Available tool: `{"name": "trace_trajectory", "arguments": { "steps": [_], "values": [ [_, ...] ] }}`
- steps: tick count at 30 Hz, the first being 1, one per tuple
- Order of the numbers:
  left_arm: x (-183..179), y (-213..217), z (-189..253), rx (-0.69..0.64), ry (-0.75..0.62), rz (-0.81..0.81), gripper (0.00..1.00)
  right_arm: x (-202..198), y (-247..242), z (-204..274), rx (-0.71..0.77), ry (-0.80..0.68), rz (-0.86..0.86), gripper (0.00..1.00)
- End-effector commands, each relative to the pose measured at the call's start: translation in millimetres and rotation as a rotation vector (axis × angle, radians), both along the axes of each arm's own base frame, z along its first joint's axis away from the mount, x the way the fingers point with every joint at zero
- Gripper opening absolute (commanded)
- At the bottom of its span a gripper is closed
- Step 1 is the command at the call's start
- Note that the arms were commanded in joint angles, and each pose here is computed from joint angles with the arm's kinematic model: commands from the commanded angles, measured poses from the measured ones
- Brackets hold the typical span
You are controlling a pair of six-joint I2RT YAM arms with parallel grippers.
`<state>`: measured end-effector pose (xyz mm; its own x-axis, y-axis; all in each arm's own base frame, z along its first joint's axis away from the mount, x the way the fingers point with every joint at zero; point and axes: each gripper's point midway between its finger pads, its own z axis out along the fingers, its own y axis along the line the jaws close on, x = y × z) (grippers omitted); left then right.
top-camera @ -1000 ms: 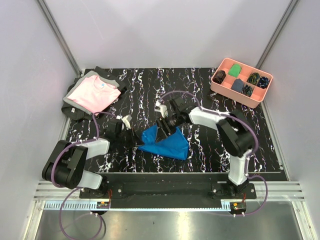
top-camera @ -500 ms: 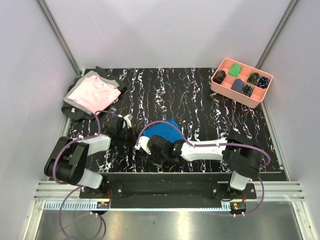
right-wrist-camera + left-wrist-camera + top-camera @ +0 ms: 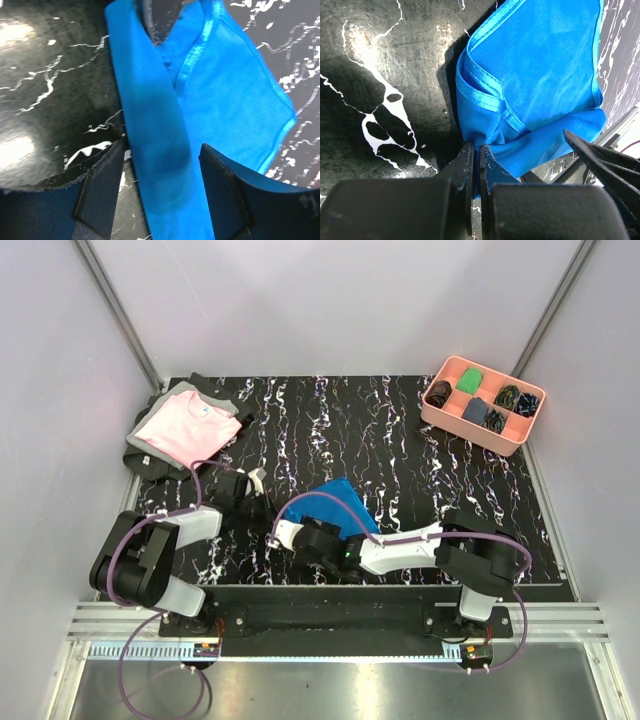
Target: Fold the napkin, place the utensils inside, and roll it up
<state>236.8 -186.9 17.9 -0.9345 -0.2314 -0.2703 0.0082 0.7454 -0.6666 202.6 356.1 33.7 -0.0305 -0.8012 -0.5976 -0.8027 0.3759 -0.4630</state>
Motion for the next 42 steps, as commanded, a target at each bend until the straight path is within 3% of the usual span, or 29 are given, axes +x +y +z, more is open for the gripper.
{"name": "trace_trajectory", "arguments": {
  "steps": [1,9,10,15,18,19,21,22,26,33,42],
  "values": [
    [-15,10,-18,0.066,0.077,-0.016,0.0,10,3,0,0.002,-0.06,-0.018,0.68],
    [-14,10,-15,0.062,0.061,-0.025,0.0,2,-4,-29,-0.004,0.122,-0.025,0.5],
    [-13,9,-13,0.06,0.057,-0.026,0.0,-2,-6,-33,-0.003,0.174,-0.014,0.44],
    [-8,10,-8,0.062,0.028,-0.019,0.0,-13,-14,-47,0.006,0.375,-0.007,0.35],
    [-3,12,0,0.067,-0.013,-0.002,0.21,-27,-14,-52,0.049,0.558,0.03,0.31],
    [-1,13,3,0.068,-0.023,0.004,0.34,-29,-15,-52,0.056,0.598,0.028,0.29],
    [2,19,8,0.081,-0.053,0.033,0.43,-34,-14,-53,0.081,0.686,0.045,0.26],
    [3,21,10,0.085,-0.063,0.042,0.52,-35,-14,-52,0.09,0.714,0.045,0.25],
    [4,37,17,0.131,-0.11,0.113,0.66,-41,-11,-50,0.134,0.825,0.069,0.23],
    [-3,48,28,0.133,-0.207,0.149,0.69,-52,-5,-41,0.242,1.08,0.111,0.22],
    [-11,42,37,0.081,-0.269,0.128,0.72,-37,-5,-41,0.35,1.349,0.063,0.23]
  ]
}}
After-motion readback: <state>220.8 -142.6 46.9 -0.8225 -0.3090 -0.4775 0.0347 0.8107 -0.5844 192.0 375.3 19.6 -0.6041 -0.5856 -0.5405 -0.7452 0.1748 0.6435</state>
